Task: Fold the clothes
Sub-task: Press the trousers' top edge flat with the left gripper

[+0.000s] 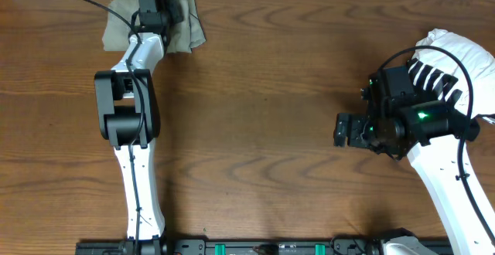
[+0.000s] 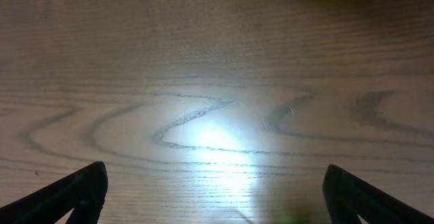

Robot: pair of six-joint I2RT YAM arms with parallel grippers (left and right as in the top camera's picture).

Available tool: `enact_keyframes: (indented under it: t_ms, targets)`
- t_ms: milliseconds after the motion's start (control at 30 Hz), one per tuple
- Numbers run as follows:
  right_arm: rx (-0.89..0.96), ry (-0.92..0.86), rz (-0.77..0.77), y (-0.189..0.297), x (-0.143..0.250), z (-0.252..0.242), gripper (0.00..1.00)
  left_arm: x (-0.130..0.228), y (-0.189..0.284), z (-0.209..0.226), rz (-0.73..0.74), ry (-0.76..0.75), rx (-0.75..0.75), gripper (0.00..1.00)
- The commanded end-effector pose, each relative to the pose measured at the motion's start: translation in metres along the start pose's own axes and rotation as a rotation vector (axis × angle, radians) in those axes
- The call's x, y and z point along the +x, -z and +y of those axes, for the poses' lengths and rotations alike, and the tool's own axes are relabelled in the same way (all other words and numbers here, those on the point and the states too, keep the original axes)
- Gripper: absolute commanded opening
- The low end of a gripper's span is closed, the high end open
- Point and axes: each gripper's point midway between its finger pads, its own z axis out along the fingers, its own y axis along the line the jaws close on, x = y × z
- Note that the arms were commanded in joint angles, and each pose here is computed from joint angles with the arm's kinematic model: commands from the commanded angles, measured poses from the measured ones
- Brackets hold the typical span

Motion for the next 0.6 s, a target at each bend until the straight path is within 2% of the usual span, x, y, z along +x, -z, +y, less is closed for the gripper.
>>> enact_keyframes:
  t_ms: [0, 67, 233, 567]
  targets:
    - [-0.008, 0.011, -0.023, 0.006, -0.003, 0.001, 0.99, -0.052, 0.033, -0.036, -0.093, -0.018, 0.066, 0.13]
    - [-0.009, 0.012, -0.025, 0.006, -0.004, 0.001, 0.99, -0.052, 0.037, -0.048, -0.089, -0.026, 0.080, 0.13]
    - [-0.009, 0.013, -0.024, 0.006, -0.004, 0.001, 0.99, -0.022, 0.032, -0.065, -0.012, -0.041, 0.091, 0.13]
    - [-0.007, 0.027, -0.021, 0.006, -0.003, 0.001, 0.99, 0.043, 0.000, -0.050, 0.111, -0.045, 0.055, 0.13]
